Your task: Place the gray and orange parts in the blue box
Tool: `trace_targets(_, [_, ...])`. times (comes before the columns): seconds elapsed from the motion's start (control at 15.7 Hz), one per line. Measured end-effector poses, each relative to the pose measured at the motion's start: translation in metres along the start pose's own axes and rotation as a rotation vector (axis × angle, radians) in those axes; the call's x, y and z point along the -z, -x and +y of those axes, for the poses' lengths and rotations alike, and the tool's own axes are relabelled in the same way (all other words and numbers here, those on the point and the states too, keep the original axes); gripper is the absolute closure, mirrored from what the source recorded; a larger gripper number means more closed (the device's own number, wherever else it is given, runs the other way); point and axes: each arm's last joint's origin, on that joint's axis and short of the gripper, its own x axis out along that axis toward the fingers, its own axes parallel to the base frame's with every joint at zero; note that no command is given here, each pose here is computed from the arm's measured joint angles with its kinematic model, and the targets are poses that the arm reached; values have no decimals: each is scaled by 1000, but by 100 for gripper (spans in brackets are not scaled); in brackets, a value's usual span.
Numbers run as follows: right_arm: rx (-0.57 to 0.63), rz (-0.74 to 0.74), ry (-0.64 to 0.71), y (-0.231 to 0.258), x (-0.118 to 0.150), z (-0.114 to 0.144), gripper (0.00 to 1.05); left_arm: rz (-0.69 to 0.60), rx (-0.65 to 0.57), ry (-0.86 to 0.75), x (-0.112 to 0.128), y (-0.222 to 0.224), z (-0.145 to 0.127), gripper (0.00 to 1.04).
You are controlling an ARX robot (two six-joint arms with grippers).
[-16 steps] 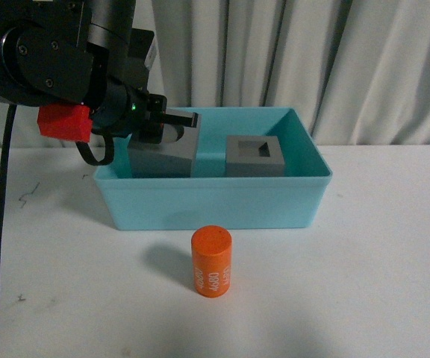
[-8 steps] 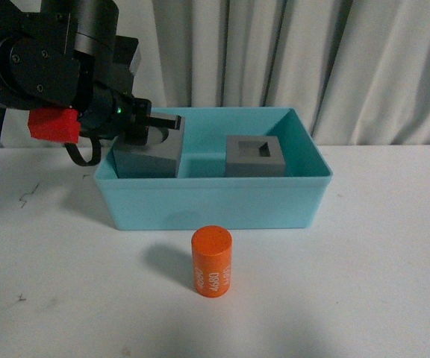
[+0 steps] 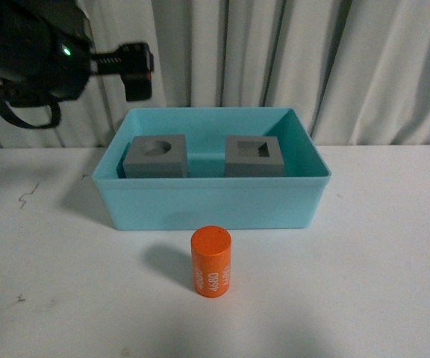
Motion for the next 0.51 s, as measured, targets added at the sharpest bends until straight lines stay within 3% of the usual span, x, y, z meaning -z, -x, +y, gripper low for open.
trace_targets(0.13, [0,0,0,0,0,0,6,-20,66,105,-1,56,18,7])
trace_targets(0.25, [0,0,0,0,0,0,6,44,94,180,33,116,44,7])
trace_targets(0.32, [0,0,0,0,0,0,6,101,79,220,61,144,60,7])
trace_targets(0.51, [0,0,0,0,0,0,6,192,19,262,111,180,79,7])
